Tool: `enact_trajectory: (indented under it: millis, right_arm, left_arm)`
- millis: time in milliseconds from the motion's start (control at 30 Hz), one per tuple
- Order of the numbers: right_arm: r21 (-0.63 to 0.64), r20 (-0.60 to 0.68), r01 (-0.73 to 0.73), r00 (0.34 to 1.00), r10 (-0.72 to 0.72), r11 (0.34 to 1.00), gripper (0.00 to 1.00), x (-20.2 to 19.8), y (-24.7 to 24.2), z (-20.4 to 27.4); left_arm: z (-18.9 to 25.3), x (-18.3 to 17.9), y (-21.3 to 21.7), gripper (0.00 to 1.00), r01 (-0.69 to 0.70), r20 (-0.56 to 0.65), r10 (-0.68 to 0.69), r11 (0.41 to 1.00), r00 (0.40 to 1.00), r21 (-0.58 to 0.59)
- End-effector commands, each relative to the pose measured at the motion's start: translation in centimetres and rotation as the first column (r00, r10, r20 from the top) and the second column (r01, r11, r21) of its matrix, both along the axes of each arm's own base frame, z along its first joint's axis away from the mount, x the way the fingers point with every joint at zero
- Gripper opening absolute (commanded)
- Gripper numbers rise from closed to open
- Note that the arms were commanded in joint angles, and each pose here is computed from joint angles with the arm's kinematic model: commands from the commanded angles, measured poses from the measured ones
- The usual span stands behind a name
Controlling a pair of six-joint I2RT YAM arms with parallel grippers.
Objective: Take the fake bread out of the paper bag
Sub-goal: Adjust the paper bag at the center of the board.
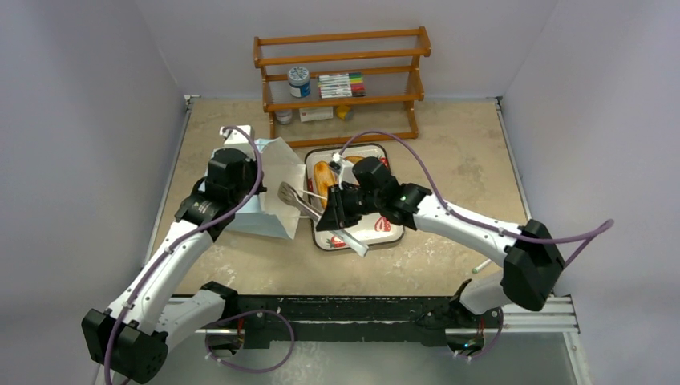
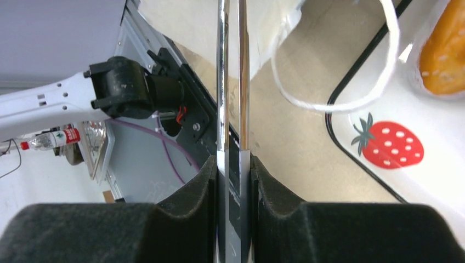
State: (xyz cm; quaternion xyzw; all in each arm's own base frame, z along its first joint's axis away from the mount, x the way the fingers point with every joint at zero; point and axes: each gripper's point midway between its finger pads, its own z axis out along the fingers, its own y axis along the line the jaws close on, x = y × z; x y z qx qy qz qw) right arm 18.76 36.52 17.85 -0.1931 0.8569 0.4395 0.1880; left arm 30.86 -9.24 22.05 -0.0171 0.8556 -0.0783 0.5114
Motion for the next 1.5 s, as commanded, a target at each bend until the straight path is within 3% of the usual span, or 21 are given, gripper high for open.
enact_trajectory:
  millis: [0,300,400,533,933,1267,1467]
  right_arm:
    - [0.046,0.042,0.027,0.999,-0.029,0.999,0.00,-0.5,-0.8,1.6]
    - [0.046,0.044,-0.024,0.999,0.022,0.999,0.00,1.1,2.0,0.3]
    - [0.042,0.041,-0.041,0.998,0.039,0.998,0.00,2.0,3.6,-0.5]
    - [0.050,0.028,-0.053,0.998,0.052,0.997,0.00,2.9,5.2,-1.1]
    - [0.089,0.004,-0.126,0.992,0.126,0.988,0.00,0.5,11.5,-1.4]
    - [0.157,-0.069,-0.174,0.980,0.186,0.972,0.00,-3.5,15.3,-4.0]
    - [0.179,-0.048,-0.182,0.980,0.193,0.967,0.00,-3.9,14.9,-2.3]
  left_arm:
    - [3.6,-0.2,0.1,0.00,0.003,0.089,-0.001,1.000,0.996,-0.029]
    - [3.8,0.2,-2.0,0.00,0.080,0.056,-0.076,0.994,0.996,-0.075]
    - [3.6,-0.4,-2.6,0.13,0.097,0.041,-0.093,0.990,0.995,-0.106]
    - [3.1,-1.3,-2.5,0.16,0.095,0.025,-0.093,0.989,0.995,-0.112]
    - [3.4,-3.6,0.1,0.00,0.059,-0.016,-0.059,0.998,0.998,-0.004]
    - [3.8,-6.1,1.9,0.00,-0.003,-0.031,0.003,1.000,1.000,-0.003]
    - [3.2,-5.4,1.5,0.00,0.017,-0.051,-0.016,1.000,0.999,0.013]
